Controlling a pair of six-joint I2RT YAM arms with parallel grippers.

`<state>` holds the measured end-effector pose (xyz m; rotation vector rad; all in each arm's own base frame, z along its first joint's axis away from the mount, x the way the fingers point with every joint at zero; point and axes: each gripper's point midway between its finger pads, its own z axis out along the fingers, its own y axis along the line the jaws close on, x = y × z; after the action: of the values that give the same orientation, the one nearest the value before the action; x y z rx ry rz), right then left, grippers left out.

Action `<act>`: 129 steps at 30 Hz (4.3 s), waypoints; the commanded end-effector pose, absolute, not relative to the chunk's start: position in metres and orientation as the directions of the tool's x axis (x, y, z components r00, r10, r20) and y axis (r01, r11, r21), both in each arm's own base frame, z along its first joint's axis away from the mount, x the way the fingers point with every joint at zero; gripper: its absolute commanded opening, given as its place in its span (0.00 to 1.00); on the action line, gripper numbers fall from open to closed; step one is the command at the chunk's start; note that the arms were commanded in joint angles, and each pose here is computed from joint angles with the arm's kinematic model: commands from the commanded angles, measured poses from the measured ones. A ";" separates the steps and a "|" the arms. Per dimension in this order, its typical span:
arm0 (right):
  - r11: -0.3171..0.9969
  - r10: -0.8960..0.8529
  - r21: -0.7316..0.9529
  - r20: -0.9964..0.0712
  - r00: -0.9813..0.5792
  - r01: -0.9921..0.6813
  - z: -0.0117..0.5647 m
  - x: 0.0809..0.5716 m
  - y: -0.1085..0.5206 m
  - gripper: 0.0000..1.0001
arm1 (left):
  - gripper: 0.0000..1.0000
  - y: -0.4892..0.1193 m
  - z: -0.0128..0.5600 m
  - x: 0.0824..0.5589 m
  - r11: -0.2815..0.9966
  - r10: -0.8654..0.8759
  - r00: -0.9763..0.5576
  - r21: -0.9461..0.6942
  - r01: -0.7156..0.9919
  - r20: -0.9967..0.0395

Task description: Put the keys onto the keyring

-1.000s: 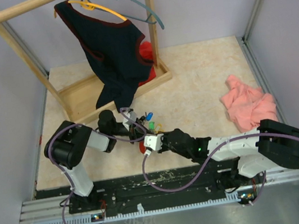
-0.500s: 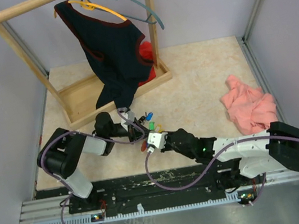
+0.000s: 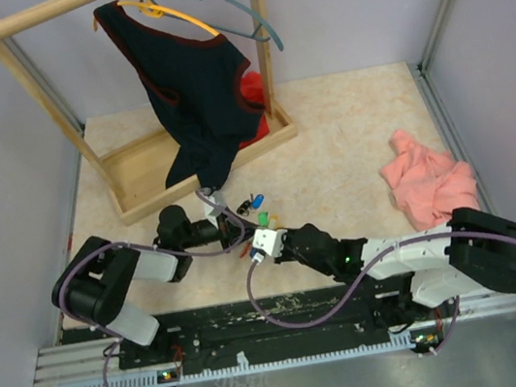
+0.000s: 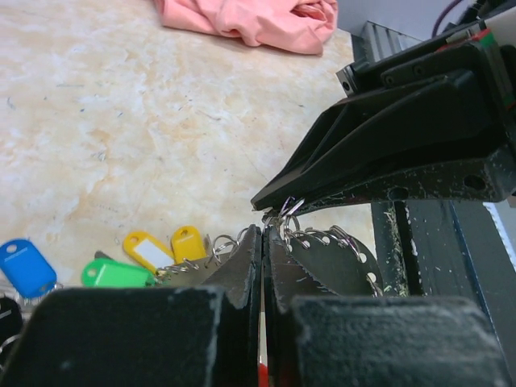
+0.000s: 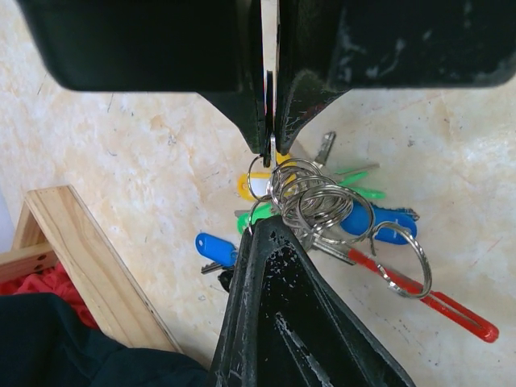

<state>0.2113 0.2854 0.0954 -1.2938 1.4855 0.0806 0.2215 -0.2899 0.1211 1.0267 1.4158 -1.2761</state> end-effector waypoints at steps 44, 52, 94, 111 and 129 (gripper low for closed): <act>0.372 -0.590 -0.693 -0.691 0.419 -0.618 0.163 0.243 0.316 0.00 | 0.31 -0.271 0.138 0.220 0.210 -0.041 -0.050 -0.057 0.976 -0.998; 0.342 -0.602 -0.699 -0.676 0.424 -0.628 0.153 0.240 0.321 0.00 | 0.35 -0.274 0.113 0.215 0.171 -0.004 -0.140 -0.138 0.976 -0.990; 0.299 -0.602 -0.690 -0.672 0.430 -0.659 0.139 0.225 0.329 0.00 | 0.36 -0.282 0.109 0.208 -0.033 0.021 -0.106 -0.107 0.994 -0.994; 0.342 -0.629 -0.670 -0.684 0.369 -0.660 0.135 0.224 0.309 0.00 | 0.00 -0.281 0.112 0.217 0.049 0.023 -0.131 -0.130 0.990 -0.991; 0.288 -0.685 -0.644 -0.656 0.317 -0.709 0.095 0.202 0.311 0.00 | 0.00 -0.276 0.145 0.244 0.352 -0.156 -0.186 -0.231 0.907 -0.970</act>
<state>0.2123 0.2995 0.1006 -1.3956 1.3886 -0.0231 0.2256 -0.2780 0.1204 0.8601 1.4864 -1.2166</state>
